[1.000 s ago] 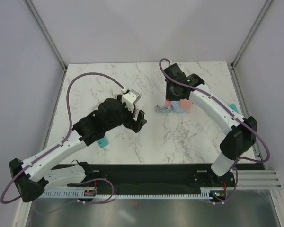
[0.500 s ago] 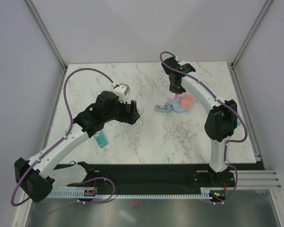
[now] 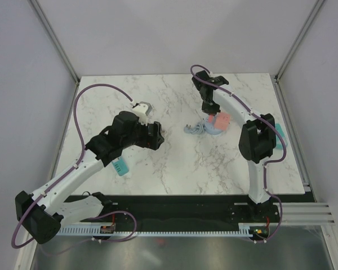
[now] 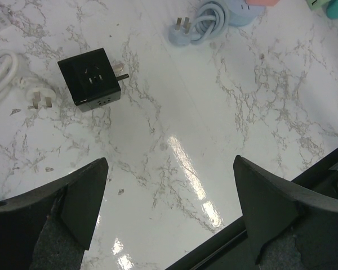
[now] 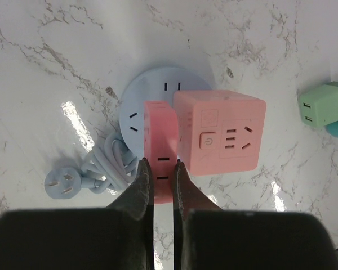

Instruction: Insert the plug

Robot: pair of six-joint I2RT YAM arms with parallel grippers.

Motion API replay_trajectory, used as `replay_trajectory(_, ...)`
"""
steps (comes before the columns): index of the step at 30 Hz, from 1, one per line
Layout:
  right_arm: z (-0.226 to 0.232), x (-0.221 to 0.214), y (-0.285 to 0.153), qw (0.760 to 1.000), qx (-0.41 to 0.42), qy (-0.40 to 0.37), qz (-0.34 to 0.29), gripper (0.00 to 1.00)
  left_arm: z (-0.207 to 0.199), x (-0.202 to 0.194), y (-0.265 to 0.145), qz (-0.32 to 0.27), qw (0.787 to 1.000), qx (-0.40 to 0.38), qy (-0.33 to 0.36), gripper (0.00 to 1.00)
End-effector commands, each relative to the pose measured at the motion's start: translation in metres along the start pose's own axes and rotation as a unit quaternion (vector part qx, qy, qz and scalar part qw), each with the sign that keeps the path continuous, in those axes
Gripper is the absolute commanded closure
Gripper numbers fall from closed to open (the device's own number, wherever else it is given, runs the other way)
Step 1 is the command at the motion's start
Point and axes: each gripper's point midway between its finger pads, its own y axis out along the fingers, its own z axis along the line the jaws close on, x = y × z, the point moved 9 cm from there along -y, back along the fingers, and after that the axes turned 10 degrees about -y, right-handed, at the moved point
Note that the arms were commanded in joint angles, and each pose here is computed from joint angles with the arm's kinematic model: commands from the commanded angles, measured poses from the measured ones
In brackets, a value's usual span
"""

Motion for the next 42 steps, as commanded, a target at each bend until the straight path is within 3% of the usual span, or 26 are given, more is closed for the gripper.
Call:
replay_trajectory(1,-0.009,0.005,-0.005,1.0,0.001,0.014,0.009,1.0,-0.002,0.004,-0.006,-0.024,1.0,-0.005,-0.018,0.0)
replay_trajectory(42,-0.008,0.004,0.017,0.999,0.023,-0.013,0.027,1.0,0.004,0.009,-0.005,-0.04,0.999,0.024,0.005,0.0)
